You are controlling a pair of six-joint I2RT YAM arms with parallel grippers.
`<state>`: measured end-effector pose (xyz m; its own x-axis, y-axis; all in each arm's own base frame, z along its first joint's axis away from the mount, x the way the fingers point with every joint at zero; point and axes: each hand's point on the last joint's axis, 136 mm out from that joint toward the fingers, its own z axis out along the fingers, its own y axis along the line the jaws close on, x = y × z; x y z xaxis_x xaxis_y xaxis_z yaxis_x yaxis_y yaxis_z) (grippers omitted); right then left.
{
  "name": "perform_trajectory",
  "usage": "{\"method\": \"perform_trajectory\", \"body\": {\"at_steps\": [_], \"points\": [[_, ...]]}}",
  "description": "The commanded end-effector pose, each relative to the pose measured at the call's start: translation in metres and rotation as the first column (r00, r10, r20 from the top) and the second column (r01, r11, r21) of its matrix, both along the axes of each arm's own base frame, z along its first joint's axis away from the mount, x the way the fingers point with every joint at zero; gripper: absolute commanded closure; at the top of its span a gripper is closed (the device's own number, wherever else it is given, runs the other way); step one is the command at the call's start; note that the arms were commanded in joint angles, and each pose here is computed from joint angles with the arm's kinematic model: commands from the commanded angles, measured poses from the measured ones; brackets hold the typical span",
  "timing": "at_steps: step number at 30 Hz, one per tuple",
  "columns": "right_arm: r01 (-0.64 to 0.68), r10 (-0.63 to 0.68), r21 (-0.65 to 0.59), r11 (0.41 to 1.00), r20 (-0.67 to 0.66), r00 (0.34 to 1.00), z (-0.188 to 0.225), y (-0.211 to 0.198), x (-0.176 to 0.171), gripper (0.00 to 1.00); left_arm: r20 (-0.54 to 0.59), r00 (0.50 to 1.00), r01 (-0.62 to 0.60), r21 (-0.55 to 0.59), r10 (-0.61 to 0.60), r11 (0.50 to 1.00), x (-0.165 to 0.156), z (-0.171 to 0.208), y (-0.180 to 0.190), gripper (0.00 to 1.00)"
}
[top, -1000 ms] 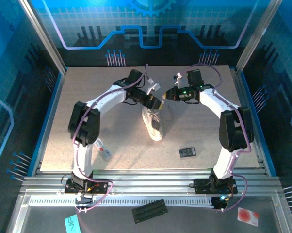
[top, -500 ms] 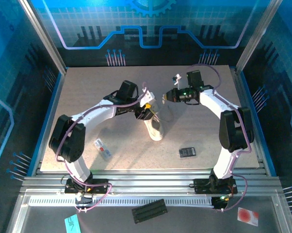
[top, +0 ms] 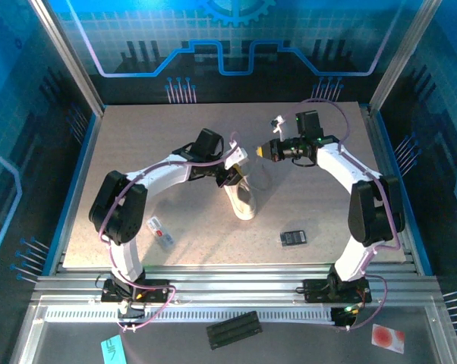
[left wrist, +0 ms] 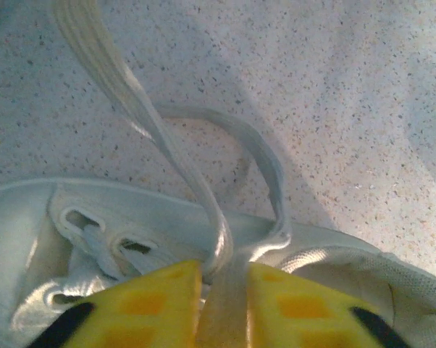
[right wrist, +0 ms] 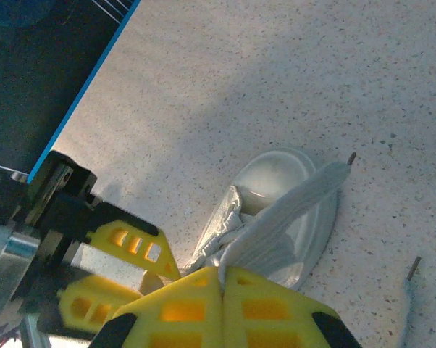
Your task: Tie the shoes
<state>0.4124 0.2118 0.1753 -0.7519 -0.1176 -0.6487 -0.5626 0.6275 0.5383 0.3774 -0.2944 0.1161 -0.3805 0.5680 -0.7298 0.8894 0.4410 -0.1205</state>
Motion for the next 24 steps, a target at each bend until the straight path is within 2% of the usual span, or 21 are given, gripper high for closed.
{"method": "perform_trajectory", "body": {"at_steps": [1,6,11,17,24], "points": [[-0.067,0.066,0.0,0.998,0.069,0.995,0.016,-0.001,-0.011,0.98,0.018,0.999,-0.025,-0.066,0.026,0.997,0.009,0.028,-0.004,0.85],[-0.088,0.09,-0.032,0.996,0.067,0.994,0.019,-0.004,-0.02,0.98,-0.027,0.996,-0.092,-0.141,0.089,0.986,0.022,0.041,0.004,0.9],[-0.118,0.119,-0.009,0.993,0.062,0.991,0.017,-0.002,-0.029,0.98,-0.068,0.989,-0.145,-0.225,0.133,0.964,0.034,0.053,0.005,0.91],[-0.209,0.198,0.087,0.974,0.121,0.973,0.028,0.015,-0.041,0.96,-0.156,0.975,-0.195,-0.24,0.16,0.951,0.044,0.048,0.003,0.92],[-0.319,0.296,0.056,0.946,0.252,0.921,0.034,0.03,-0.058,0.96,-0.263,0.95,-0.234,-0.236,0.17,0.943,0.049,0.038,0.004,0.93]]}}
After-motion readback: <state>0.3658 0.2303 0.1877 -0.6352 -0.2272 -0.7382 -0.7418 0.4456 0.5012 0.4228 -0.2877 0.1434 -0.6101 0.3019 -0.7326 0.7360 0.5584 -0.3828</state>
